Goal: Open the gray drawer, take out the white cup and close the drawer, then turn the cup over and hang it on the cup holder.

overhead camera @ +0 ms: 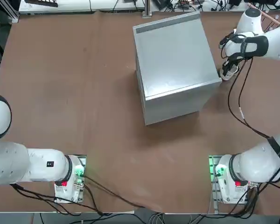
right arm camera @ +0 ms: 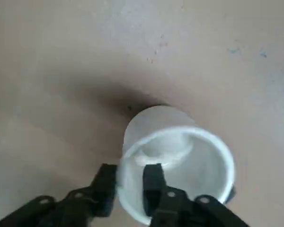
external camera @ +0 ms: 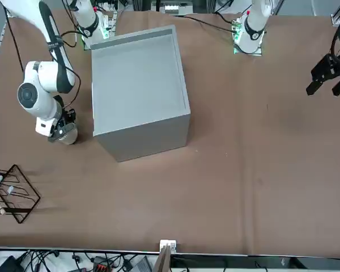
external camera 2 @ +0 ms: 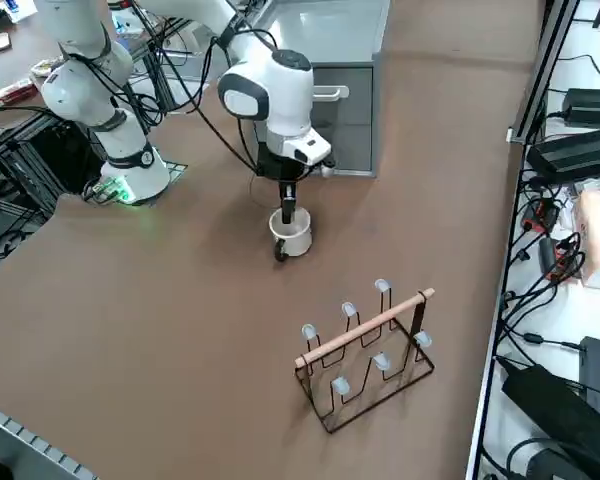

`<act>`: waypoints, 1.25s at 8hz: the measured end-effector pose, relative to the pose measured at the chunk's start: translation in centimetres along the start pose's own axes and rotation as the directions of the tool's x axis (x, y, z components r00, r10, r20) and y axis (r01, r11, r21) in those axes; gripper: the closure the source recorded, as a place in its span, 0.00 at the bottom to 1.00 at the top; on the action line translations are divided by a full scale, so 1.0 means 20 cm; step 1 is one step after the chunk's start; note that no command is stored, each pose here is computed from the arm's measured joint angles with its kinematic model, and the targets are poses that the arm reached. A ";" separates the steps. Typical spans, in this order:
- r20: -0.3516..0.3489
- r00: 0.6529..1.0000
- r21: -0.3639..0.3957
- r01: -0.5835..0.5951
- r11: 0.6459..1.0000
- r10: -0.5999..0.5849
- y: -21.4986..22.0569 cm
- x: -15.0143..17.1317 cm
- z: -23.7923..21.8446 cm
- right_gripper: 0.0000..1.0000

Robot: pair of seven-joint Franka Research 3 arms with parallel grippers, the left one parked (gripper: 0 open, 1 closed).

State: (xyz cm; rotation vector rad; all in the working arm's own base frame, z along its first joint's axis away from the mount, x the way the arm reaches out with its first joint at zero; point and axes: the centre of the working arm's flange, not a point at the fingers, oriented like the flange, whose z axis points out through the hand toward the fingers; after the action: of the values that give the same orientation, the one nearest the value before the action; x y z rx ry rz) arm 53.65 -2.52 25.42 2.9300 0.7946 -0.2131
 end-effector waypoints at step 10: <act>-0.162 0.970 0.205 0.214 0.955 -0.183 0.92 -0.44 -0.59 0.02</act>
State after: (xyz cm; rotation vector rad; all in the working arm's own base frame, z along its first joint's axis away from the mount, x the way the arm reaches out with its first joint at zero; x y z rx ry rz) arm 56.84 -21.11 39.61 3.0969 1.1617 -0.1157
